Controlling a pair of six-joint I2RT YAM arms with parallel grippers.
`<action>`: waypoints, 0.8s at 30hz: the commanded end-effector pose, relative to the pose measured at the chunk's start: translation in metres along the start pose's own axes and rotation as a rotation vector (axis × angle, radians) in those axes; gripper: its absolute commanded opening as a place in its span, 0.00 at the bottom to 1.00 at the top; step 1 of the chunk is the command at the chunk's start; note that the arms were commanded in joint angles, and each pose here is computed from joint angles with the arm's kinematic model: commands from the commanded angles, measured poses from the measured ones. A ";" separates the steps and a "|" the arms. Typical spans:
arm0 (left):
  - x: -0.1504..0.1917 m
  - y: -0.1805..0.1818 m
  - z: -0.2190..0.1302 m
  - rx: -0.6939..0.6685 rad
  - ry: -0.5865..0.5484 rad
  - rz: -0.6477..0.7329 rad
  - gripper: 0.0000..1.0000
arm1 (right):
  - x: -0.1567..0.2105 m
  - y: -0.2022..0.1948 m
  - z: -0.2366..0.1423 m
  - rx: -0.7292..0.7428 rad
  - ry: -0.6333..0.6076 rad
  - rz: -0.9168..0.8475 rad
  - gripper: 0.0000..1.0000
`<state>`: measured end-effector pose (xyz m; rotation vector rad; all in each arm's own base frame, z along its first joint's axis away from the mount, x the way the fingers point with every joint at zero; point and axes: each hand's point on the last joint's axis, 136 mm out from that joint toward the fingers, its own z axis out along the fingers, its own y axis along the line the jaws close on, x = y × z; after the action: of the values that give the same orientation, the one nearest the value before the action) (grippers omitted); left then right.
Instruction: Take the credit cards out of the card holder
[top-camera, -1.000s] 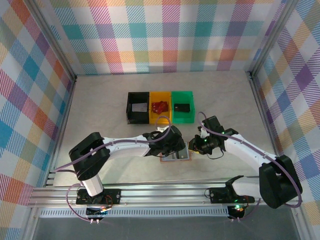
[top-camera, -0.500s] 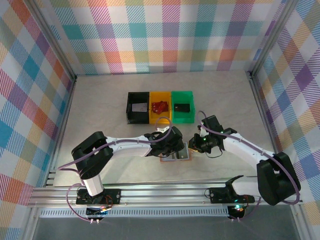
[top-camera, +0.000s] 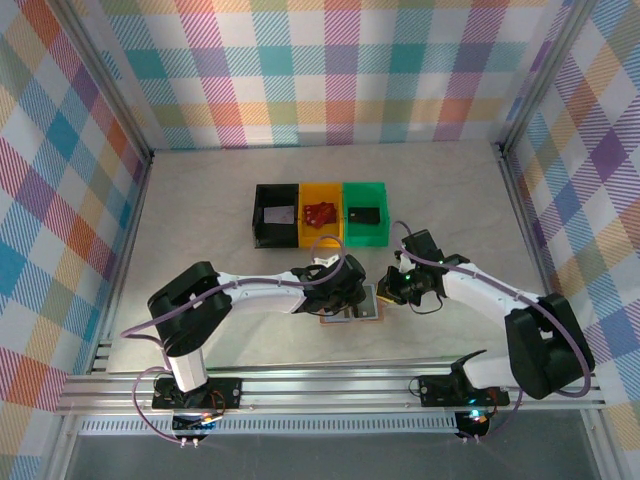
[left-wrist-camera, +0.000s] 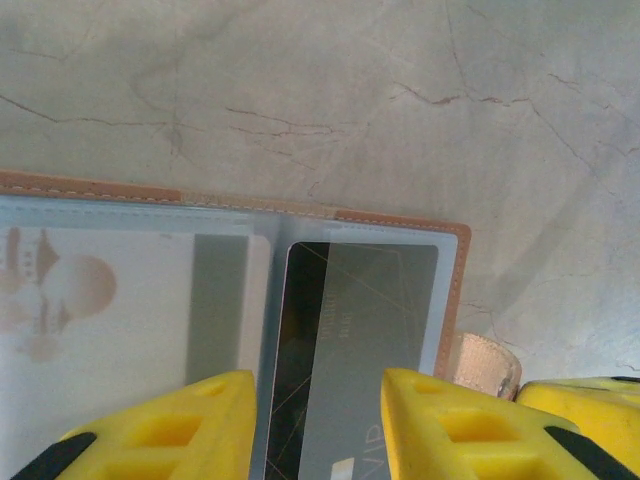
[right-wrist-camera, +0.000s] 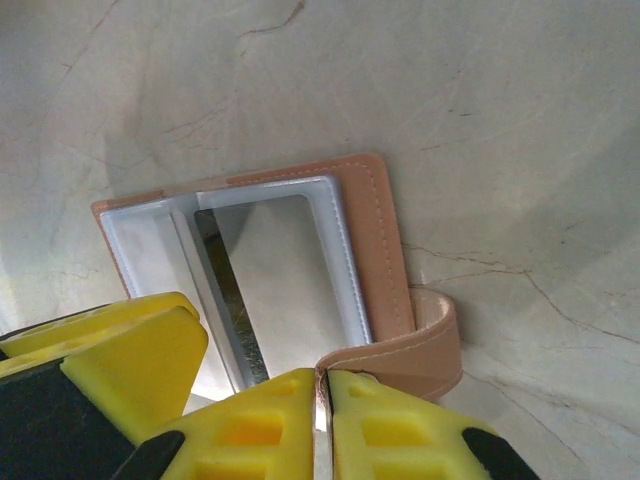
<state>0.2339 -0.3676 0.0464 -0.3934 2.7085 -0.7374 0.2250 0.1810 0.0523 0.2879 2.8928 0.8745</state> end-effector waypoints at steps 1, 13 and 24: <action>0.006 0.009 0.006 -0.029 0.012 0.006 0.38 | -0.005 0.002 -0.001 -0.011 -0.012 0.021 0.12; 0.011 0.016 0.017 -0.056 0.027 0.017 0.32 | -0.005 -0.009 0.007 0.011 0.007 0.051 0.12; 0.004 0.008 0.006 -0.032 0.002 0.016 0.29 | -0.003 -0.015 0.013 0.016 0.016 0.062 0.11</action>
<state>0.2330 -0.3670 0.0335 -0.3926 2.7290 -0.7077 0.2311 0.1769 0.0410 0.3499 2.9026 0.8644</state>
